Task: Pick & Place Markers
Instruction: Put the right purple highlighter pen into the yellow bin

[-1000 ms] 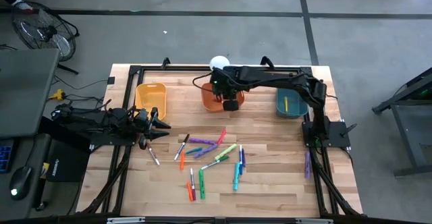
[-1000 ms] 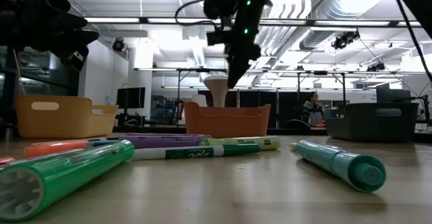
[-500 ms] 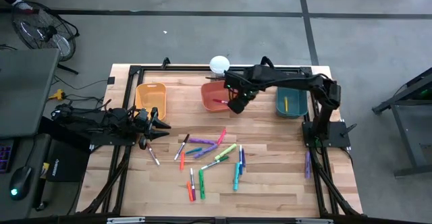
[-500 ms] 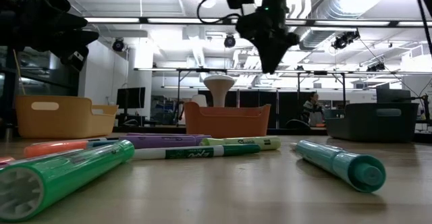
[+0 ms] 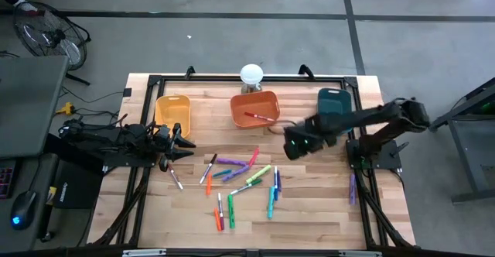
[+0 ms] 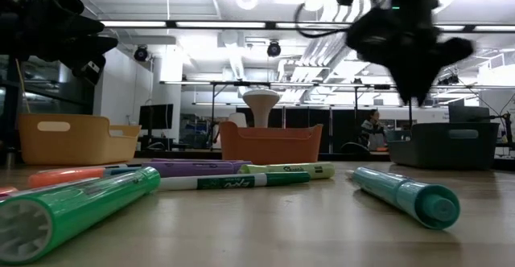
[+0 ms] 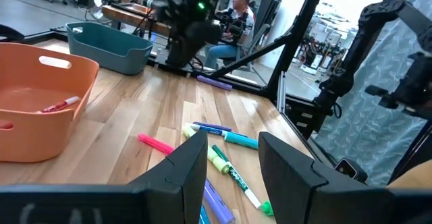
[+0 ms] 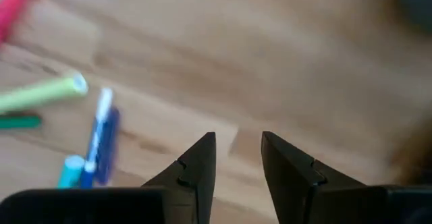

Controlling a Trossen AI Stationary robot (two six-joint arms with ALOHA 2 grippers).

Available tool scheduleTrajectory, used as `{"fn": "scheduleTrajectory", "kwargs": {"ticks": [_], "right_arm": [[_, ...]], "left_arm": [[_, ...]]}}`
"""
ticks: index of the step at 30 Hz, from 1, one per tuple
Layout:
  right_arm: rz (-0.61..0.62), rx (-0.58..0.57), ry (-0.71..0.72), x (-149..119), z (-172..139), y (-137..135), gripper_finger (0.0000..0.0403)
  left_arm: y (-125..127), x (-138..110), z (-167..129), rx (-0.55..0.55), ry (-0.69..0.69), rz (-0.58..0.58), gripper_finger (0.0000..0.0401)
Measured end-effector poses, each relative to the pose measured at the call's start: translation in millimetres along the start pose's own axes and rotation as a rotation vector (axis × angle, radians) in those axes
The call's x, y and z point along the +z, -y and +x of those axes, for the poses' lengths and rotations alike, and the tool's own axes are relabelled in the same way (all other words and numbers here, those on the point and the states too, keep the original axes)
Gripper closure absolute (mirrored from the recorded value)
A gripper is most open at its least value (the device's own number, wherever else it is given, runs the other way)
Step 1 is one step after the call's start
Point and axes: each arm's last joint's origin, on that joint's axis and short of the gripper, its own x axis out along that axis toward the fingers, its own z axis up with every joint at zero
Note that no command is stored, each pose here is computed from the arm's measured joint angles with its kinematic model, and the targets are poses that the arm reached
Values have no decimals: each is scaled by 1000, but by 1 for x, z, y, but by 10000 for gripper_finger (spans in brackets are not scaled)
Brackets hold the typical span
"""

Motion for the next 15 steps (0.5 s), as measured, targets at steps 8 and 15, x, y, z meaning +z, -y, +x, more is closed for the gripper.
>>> {"fn": "scheduleTrajectory", "kwargs": {"ticks": [8, 15], "right_arm": [[118, -32, -77, -47, 33, 19, 295], [191, -95, -131, -75, 57, 34, 295]], "left_arm": [[0, 0, 0, 0, 0, 0, 270], [0, 0, 0, 0, 0, 0, 270]]}}
